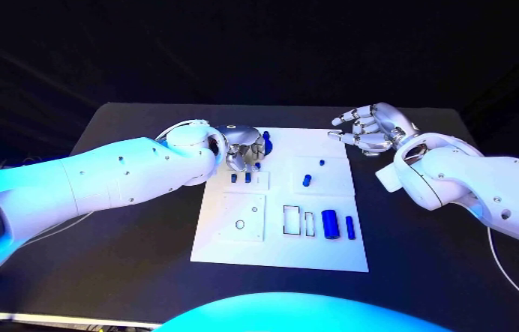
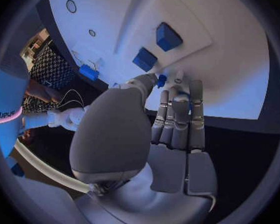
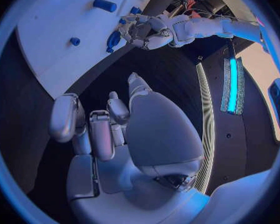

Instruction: Assemble the parts on the task board

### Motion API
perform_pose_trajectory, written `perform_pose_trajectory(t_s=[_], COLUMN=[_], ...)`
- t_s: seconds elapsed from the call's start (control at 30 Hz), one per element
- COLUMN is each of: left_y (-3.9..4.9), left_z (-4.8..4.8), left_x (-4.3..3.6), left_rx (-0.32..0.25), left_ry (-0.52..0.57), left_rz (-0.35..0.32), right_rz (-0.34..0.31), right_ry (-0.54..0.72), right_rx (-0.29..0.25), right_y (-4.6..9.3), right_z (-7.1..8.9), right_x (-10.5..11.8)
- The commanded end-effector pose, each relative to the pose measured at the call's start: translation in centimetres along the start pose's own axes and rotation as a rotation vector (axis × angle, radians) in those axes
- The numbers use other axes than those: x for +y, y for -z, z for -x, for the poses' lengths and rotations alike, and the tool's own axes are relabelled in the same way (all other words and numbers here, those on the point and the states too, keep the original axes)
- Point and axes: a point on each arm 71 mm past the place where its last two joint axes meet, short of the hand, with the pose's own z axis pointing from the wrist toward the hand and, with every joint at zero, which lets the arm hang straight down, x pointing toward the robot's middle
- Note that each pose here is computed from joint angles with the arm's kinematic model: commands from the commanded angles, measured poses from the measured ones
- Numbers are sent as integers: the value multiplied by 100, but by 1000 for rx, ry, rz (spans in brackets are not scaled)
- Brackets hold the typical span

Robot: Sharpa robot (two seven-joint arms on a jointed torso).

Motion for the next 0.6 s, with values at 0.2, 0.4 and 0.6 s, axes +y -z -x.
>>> perform_pose_trajectory(t_s=[0.2,0.4,0.6], left_y=[-30,-41,-48], left_z=[-10,-17,-35], left_x=[-33,-55,-47], left_rx=[0,-8,13], left_ry=[11,27,32], left_rz=[-24,-42,-39], right_rz=[15,14,14], right_ry=[-1,-1,-1], right_rx=[3,4,5], right_y=[-1,-1,0], right_z=[-12,-12,-14], right_x=[17,16,17])
